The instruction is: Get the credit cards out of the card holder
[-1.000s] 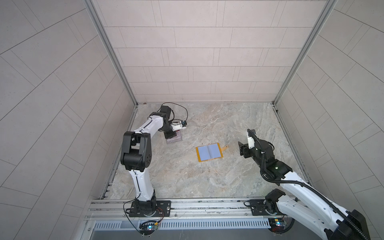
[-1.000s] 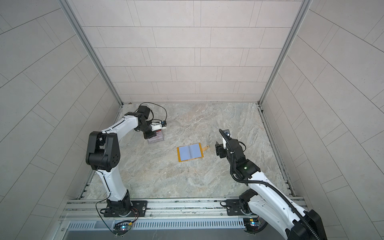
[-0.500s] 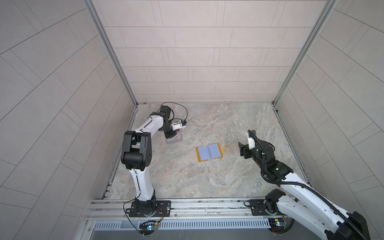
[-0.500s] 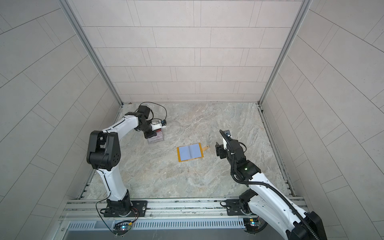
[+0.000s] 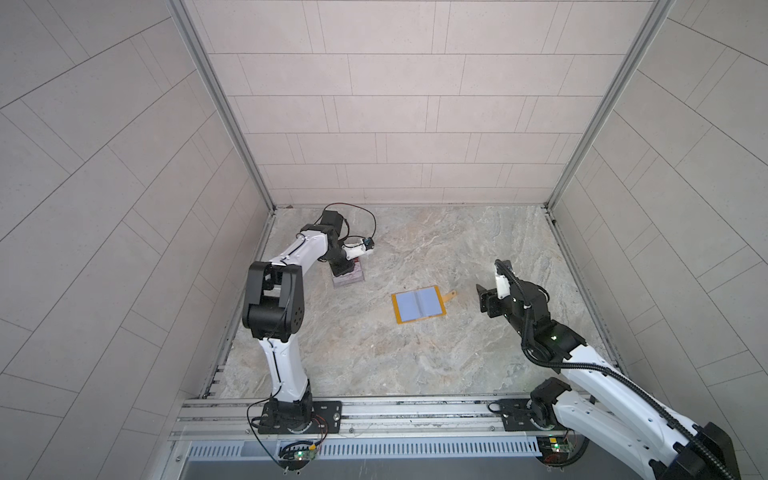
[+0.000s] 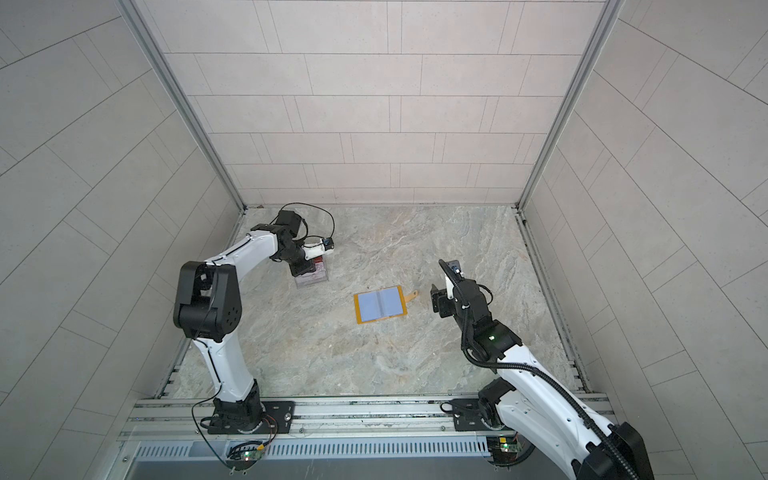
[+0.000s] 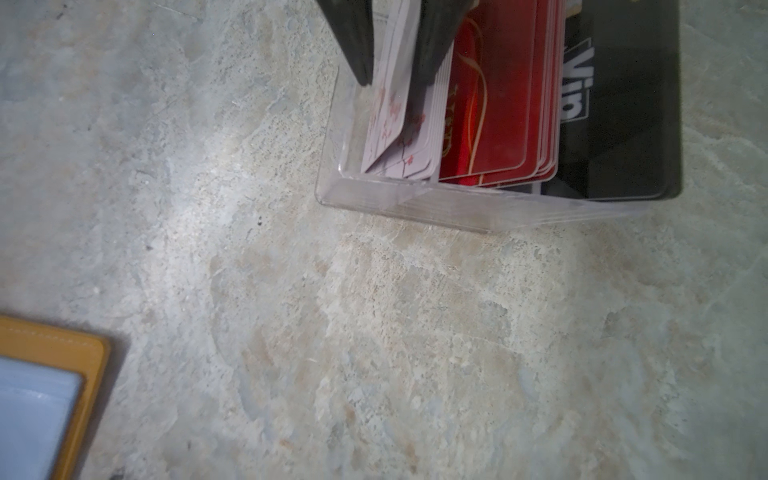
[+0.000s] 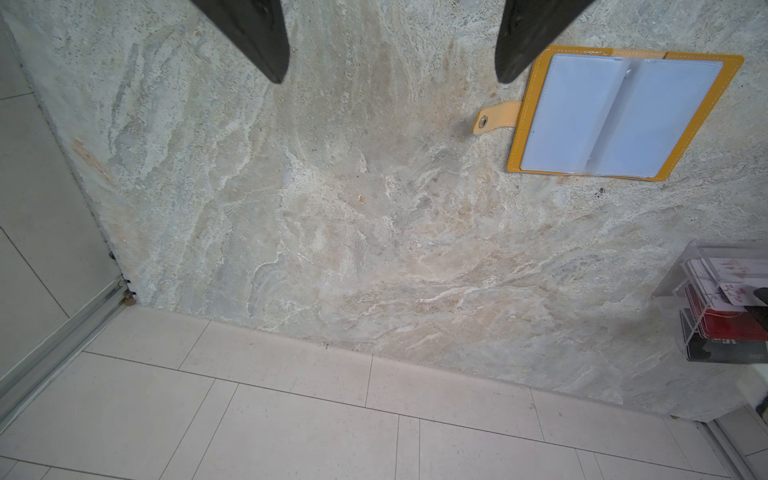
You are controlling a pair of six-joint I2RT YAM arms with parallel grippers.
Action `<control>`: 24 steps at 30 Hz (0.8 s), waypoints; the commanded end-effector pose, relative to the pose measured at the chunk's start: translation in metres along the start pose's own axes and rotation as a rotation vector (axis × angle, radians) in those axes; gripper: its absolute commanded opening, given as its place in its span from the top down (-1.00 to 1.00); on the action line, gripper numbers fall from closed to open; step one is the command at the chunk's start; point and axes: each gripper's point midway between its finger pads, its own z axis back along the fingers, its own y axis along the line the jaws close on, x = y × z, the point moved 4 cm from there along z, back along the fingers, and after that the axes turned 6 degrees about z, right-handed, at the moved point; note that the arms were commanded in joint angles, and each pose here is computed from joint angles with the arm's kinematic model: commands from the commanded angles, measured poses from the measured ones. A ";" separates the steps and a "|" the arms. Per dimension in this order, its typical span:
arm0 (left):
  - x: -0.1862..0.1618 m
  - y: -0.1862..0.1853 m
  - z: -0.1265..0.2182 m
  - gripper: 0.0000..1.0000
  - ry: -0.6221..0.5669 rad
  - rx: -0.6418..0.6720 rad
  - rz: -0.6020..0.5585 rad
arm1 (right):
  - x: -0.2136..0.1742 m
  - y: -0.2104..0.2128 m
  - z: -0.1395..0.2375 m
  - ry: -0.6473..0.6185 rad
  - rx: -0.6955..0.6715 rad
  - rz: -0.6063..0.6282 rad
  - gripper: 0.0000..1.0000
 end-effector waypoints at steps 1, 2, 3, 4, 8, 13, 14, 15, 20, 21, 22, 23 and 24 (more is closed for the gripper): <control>0.006 0.009 0.021 0.33 -0.037 0.092 0.011 | 0.002 0.000 -0.001 0.003 0.001 0.008 -0.61; 0.007 0.011 0.024 0.30 -0.042 0.111 0.011 | 0.002 0.000 -0.002 0.004 0.001 0.009 -0.61; 0.008 0.012 0.028 0.28 -0.045 0.125 0.016 | 0.001 0.000 -0.002 0.010 -0.001 0.011 -0.61; 0.008 0.013 0.031 0.26 -0.045 0.138 0.018 | 0.000 0.000 -0.003 0.012 -0.004 0.011 -0.61; 0.013 0.014 0.047 0.18 -0.067 0.174 0.028 | 0.000 -0.003 -0.004 0.017 -0.020 0.010 -0.61; 0.019 0.011 0.072 0.09 -0.124 0.222 0.031 | 0.003 -0.005 -0.004 0.014 -0.028 0.008 -0.61; 0.021 0.011 0.080 0.07 -0.141 0.240 0.038 | 0.004 -0.007 -0.004 0.013 -0.038 0.007 -0.61; 0.023 0.013 0.089 0.05 -0.170 0.266 0.058 | 0.005 -0.009 -0.004 0.013 -0.051 0.004 -0.62; 0.013 0.039 0.152 -0.11 -0.393 0.369 0.315 | 0.011 -0.022 -0.007 0.016 -0.108 -0.008 -0.65; 0.008 0.043 0.165 -0.12 -0.437 0.393 0.363 | 0.012 -0.025 -0.007 0.015 -0.130 -0.007 -0.65; 0.000 0.047 0.178 -0.13 -0.483 0.432 0.420 | 0.013 -0.030 -0.008 0.016 -0.159 -0.007 -0.67; -0.008 0.050 0.192 -0.14 -0.534 0.483 0.477 | 0.013 -0.035 -0.009 0.017 -0.189 -0.006 -0.68; -0.015 0.052 0.199 -0.17 -0.573 0.517 0.520 | 0.012 -0.039 -0.011 0.018 -0.212 -0.003 -0.70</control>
